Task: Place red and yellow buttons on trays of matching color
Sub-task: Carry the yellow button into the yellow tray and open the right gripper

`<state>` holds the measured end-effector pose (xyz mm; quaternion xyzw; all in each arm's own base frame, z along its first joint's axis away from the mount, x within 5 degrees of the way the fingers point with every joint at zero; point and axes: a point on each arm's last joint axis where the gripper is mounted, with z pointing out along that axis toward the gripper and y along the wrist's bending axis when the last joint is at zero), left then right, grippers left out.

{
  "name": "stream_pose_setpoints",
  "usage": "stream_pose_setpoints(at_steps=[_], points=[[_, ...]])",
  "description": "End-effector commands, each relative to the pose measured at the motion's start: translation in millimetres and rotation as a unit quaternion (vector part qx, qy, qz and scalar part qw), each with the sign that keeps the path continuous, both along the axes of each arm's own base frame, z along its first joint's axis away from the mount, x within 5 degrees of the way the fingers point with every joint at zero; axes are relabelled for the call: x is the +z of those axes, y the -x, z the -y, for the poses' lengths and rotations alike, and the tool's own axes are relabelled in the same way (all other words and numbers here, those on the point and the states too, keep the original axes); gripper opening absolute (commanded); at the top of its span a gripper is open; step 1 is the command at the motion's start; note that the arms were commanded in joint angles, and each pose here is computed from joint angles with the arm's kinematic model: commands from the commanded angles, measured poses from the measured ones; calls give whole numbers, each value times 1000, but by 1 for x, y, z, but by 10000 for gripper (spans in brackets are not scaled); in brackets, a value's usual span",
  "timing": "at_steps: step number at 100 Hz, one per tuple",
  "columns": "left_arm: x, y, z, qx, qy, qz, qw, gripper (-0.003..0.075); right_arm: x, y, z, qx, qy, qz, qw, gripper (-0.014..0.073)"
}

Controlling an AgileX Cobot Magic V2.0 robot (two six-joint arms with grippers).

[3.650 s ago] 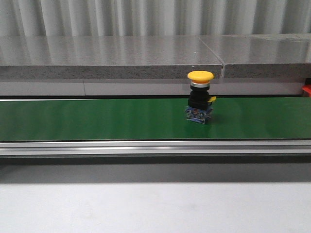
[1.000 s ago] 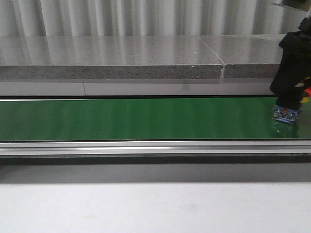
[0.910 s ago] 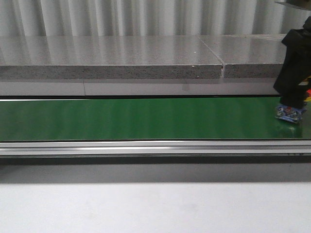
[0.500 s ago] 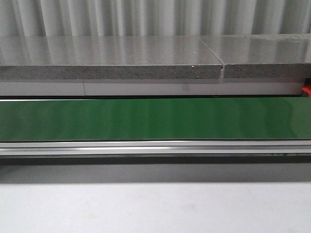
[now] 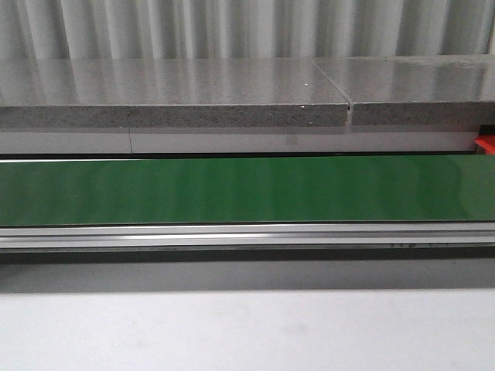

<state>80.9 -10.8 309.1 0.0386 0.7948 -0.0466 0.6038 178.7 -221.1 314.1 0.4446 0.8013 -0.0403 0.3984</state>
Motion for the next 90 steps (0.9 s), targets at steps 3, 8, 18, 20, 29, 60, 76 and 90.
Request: stream_pose_setpoints(at_steps=[3,8,18,20,29,60,76,90], points=[[15,-2,0,1,10,45,999,-21,-3,7,-2,-25,21,15,999,89],[15,-2,0,1,10,45,999,-21,-17,11,-4,-26,19,-5,999,89],[15,-2,0,1,10,45,999,-21,-42,17,-10,-31,7,-30,999,89],[15,-2,0,1,10,45,999,-21,-45,18,-10,-32,7,-31,999,89],[15,-2,0,1,10,45,999,-21,-59,22,-14,-39,-1,-40,998,89],[15,-2,0,1,10,45,999,-21,-96,32,-26,-72,-7,-42,996,89],[15,-2,0,1,10,45,999,-21,-99,24,-32,-65,14,-32,997,89],[15,-2,0,1,10,45,999,-21,-100,15,-37,-45,28,-31,998,89]])
